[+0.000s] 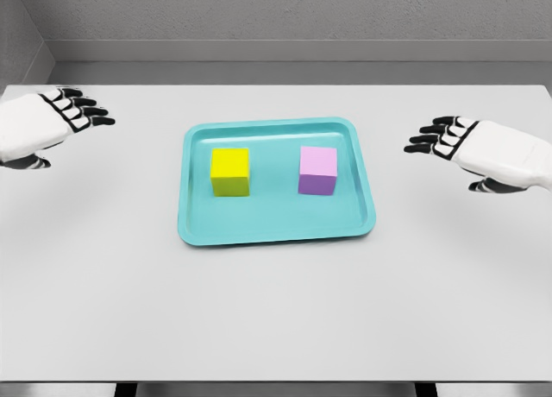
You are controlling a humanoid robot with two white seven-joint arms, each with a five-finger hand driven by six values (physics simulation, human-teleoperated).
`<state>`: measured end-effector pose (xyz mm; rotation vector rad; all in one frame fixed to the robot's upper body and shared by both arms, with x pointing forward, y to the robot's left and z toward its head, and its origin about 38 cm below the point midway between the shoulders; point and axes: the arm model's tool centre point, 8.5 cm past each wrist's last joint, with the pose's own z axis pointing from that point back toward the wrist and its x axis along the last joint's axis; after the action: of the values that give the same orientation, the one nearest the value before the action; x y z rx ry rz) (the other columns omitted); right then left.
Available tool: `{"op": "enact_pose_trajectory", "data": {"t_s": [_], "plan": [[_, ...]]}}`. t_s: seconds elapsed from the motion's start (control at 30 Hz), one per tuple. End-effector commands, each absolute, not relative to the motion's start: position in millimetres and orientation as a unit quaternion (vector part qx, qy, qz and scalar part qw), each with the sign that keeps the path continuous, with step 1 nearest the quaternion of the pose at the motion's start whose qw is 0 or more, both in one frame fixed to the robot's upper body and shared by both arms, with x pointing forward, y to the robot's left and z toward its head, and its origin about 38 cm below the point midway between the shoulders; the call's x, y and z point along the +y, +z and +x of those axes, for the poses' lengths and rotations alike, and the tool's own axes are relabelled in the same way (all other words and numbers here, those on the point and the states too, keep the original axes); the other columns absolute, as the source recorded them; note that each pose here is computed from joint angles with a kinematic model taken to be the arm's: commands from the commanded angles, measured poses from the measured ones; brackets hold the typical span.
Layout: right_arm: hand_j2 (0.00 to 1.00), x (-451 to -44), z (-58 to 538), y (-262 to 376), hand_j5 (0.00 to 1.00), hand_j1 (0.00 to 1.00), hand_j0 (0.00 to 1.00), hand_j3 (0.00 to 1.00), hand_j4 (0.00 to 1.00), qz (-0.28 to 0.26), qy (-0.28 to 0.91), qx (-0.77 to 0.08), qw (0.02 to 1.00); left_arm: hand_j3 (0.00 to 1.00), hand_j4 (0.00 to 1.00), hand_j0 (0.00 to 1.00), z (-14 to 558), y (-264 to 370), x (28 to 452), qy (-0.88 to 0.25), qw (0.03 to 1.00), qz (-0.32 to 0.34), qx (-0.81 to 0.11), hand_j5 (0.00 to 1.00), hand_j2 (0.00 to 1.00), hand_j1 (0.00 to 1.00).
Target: Push two cubes
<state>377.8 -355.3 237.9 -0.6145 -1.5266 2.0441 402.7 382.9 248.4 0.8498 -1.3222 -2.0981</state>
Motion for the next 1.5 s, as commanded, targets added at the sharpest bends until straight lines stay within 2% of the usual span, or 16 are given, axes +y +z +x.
{"op": "enact_pose_trajectory", "data": {"t_s": [0.0,0.13,0.23,0.27,0.3,0.33,0.37,0.4,0.47,0.53,0.57,0.6,0.67,0.77,1.13,1.47], "plan": [[1.0,-357.0,377.6,237.2,1.0,1.0,1.0,1.0,1.0,-0.226,0.755,-0.559,0.258,1.0,1.0,1.0,401.6,235.9,378.9,-0.789,0.257,0.303,-0.47,1.0,1.0,1.0],[1.0,-356.4,379.8,245.1,1.0,1.0,1.0,1.0,1.0,-0.218,0.723,-0.598,0.268,1.0,1.0,1.0,401.4,234.3,378.4,-0.79,0.256,0.302,-0.468,1.0,1.0,1.0],[0.99,-363.4,395.0,246.1,0.99,0.99,0.99,0.99,0.99,-0.236,0.774,-0.52,0.272,1.0,1.0,1.0,401.2,229.1,379.8,-0.803,0.26,0.3,-0.444,1.0,1.0,1.0],[0.93,-354.9,402.8,248.0,0.93,0.93,0.93,0.93,0.93,-0.246,0.787,-0.503,0.259,1.0,1.0,1.0,401.7,221.9,375.2,-0.811,0.261,0.291,-0.435,1.0,1.0,1.0],[0.86,-349.3,409.1,245.5,0.86,0.86,0.86,0.86,0.86,-0.26,0.795,-0.488,0.249,0.91,0.91,0.91,402.0,218.3,374.5,-0.819,0.259,0.29,-0.422,0.91,0.91,0.91],[0.86,-341.7,415.8,245.9,0.86,0.86,0.86,0.86,0.86,-0.277,0.799,-0.479,0.235,0.84,0.84,0.84,403.4,213.7,369.6,-0.821,0.258,0.288,-0.421,0.84,0.84,0.84],[0.92,-339.1,418.7,243.2,0.92,0.92,0.92,0.92,0.92,-0.28,0.8,-0.476,0.234,0.79,0.79,0.79,404.8,210.1,370.4,-0.821,0.265,0.285,-0.418,0.79,0.79,0.79],[1.0,-337.5,419.2,243.3,1.0,1.0,1.0,1.0,1.0,-0.28,0.799,-0.478,0.233,0.79,0.79,0.79,406.5,204.1,368.7,-0.822,0.271,0.279,-0.417,0.79,0.79,0.79],[1.0,-337.6,419.2,244.6,1.0,1.0,1.0,1.0,1.0,-0.285,0.801,-0.474,0.229,0.79,0.79,0.79,412.9,200.4,362.3,-0.827,0.27,0.271,-0.413,0.79,0.79,0.79],[0.95,-338.7,429.6,260.9,0.95,0.95,0.95,0.95,0.95,-0.313,0.8,-0.464,0.216,0.79,0.79,0.79,417.7,193.4,357.9,-0.828,0.273,0.265,-0.413,0.79,0.79,0.79],[0.86,-332.6,437.7,257.0,0.86,0.86,0.86,0.86,0.86,-0.317,0.798,-0.464,0.217,0.79,0.79,0.79,419.8,193.5,353.8,-0.83,0.269,0.263,-0.412,0.79,0.79,0.79],[0.82,-329.8,451.5,248.8,0.82,0.82,0.82,0.82,0.82,-0.315,0.798,-0.457,0.235,0.79,0.79,0.79,422.8,189.7,349.0,-0.829,0.27,0.258,-0.416,0.79,0.79,0.79],[0.76,-324.2,468.7,230.6,0.76,0.76,0.76,0.76,0.76,-0.29,0.803,-0.443,0.274,0.79,0.79,0.79,423.5,186.2,346.2,-0.83,0.271,0.253,-0.417,0.79,0.79,0.79],[0.72,-312.5,464.6,209.8,0.72,0.72,0.72,0.72,0.72,-0.266,0.824,-0.425,0.265,0.79,0.79,0.79,423.8,185.9,345.4,-0.832,0.27,0.252,-0.414,0.79,0.79,0.79],[0.7,-280.4,455.2,210.0,0.7,0.7,0.7,0.7,0.7,-0.244,0.83,-0.448,0.226,0.8,0.8,0.8,433.3,184.0,317.6,-0.842,0.252,0.236,-0.415,0.8,0.8,0.8],[0.69,-265.2,452.1,201.2,0.69,0.69,0.69,0.69,0.69,-0.237,0.793,-0.516,0.22,0.8,0.8,0.8,444.3,194.8,289.5,-0.84,0.232,0.233,-0.432,0.8,0.8,0.8]]}}
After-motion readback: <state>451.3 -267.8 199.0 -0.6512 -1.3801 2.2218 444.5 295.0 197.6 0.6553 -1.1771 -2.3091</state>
